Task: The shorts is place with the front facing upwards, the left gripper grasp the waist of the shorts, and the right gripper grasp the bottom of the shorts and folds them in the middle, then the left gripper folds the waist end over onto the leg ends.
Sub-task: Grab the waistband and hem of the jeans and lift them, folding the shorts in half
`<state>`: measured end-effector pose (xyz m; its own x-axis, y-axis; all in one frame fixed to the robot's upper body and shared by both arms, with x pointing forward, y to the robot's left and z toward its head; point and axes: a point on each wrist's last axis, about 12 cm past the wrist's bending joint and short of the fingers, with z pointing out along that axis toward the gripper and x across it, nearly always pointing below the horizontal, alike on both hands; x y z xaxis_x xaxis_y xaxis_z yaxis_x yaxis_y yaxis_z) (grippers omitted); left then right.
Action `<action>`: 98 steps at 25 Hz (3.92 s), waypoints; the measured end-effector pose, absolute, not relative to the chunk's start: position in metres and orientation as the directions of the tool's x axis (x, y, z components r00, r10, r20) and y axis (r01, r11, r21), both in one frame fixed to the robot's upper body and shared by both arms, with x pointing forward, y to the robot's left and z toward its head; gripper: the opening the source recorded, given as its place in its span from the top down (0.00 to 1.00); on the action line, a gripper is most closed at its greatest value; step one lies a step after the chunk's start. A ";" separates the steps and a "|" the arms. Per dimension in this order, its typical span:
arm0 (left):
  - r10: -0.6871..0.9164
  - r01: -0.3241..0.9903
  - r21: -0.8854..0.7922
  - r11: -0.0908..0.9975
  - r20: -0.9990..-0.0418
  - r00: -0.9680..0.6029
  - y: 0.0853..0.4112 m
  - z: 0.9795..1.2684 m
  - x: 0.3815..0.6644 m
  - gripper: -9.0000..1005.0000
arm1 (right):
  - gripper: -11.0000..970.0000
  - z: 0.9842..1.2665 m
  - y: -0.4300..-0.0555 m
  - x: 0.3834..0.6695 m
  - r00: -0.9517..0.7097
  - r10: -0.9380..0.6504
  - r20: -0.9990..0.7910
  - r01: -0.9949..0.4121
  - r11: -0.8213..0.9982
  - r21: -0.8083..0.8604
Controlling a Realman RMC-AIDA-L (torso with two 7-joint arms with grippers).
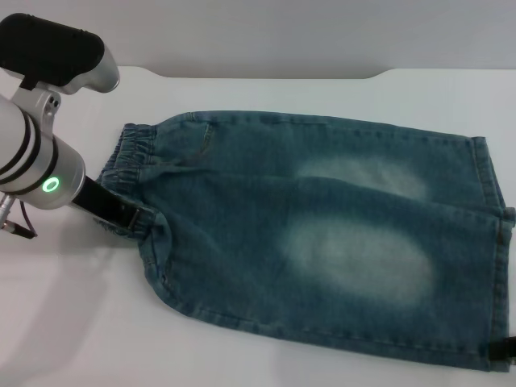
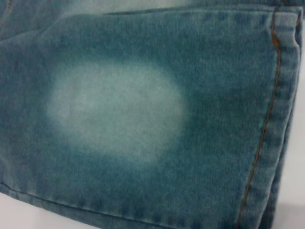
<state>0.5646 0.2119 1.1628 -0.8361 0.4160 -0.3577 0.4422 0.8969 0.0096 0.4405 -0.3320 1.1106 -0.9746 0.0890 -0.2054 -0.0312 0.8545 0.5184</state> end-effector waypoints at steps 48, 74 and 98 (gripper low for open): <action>0.431 0.456 0.013 0.890 -0.351 -0.831 0.210 1.164 0.563 0.85 | 0.67 1.087 -0.330 0.447 -0.983 0.109 -0.148 0.012 0.840 0.542; 0.430 0.455 0.012 0.890 -0.352 -0.831 0.212 1.163 0.562 0.84 | 0.99 1.103 -0.320 0.451 -0.967 0.048 -0.249 -0.114 0.797 0.593; 0.224 0.322 -0.019 0.946 -0.681 -0.697 0.240 1.174 0.572 0.83 | 0.99 1.162 -0.348 0.483 -0.678 0.012 -0.735 -0.347 0.877 0.334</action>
<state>0.5720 0.2397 1.1739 -0.6973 0.2238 -0.6809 0.3222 0.9465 -0.0188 0.4833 -0.3482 1.1625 -0.6780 0.0117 -0.7350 -0.3467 0.8766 0.3338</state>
